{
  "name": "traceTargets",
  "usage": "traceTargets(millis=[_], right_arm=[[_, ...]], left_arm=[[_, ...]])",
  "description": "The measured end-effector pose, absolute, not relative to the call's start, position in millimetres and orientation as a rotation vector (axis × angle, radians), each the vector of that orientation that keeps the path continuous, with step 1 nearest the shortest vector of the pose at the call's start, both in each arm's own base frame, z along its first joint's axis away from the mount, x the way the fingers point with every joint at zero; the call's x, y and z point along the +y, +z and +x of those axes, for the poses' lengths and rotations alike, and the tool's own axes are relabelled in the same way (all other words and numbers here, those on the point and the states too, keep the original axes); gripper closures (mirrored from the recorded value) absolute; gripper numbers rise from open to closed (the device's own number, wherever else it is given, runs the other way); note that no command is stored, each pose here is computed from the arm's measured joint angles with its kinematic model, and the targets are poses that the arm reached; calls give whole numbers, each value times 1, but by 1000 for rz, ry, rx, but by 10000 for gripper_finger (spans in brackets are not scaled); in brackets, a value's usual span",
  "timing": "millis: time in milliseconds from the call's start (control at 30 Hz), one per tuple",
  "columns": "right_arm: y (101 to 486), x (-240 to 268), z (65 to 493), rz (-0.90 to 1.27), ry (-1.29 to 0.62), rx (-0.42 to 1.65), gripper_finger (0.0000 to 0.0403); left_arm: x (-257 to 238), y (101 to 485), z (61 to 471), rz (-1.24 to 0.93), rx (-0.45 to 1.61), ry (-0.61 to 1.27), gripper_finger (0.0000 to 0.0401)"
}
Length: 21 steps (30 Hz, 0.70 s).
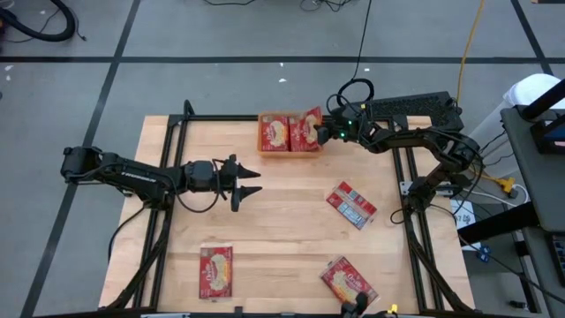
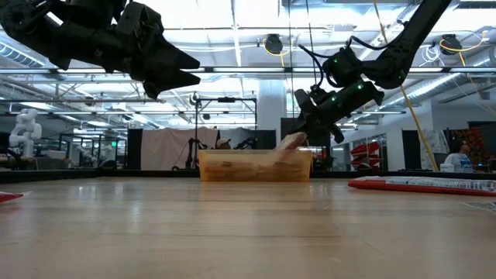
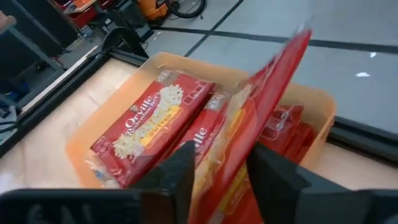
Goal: Sort popcorn bags into baskets
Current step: Put the popcorn pack into the orange bin
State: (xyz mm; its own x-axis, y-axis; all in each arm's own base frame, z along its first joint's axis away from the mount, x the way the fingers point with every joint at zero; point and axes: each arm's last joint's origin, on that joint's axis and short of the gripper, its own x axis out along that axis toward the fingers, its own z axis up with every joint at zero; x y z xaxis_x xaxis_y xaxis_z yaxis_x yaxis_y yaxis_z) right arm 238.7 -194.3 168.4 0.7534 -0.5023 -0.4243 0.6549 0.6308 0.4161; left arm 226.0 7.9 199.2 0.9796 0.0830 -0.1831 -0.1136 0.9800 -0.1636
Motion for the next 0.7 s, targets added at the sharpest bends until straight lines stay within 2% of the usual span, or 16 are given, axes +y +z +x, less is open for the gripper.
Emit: traceTargets(millis=[167, 333, 533, 700], right_arm=[[167, -196, 236, 516, -766, 303, 226], [166, -196, 236, 511, -782, 318, 209], [168, -184, 244, 461, -706, 333, 209], [165, -174, 252, 449, -638, 368, 234]], left_arm=[[8, 199, 226, -174, 177, 99, 174], [8, 199, 226, -163, 177, 98, 174], [8, 199, 226, -163, 178, 98, 174], [8, 199, 226, -162, 178, 98, 174]])
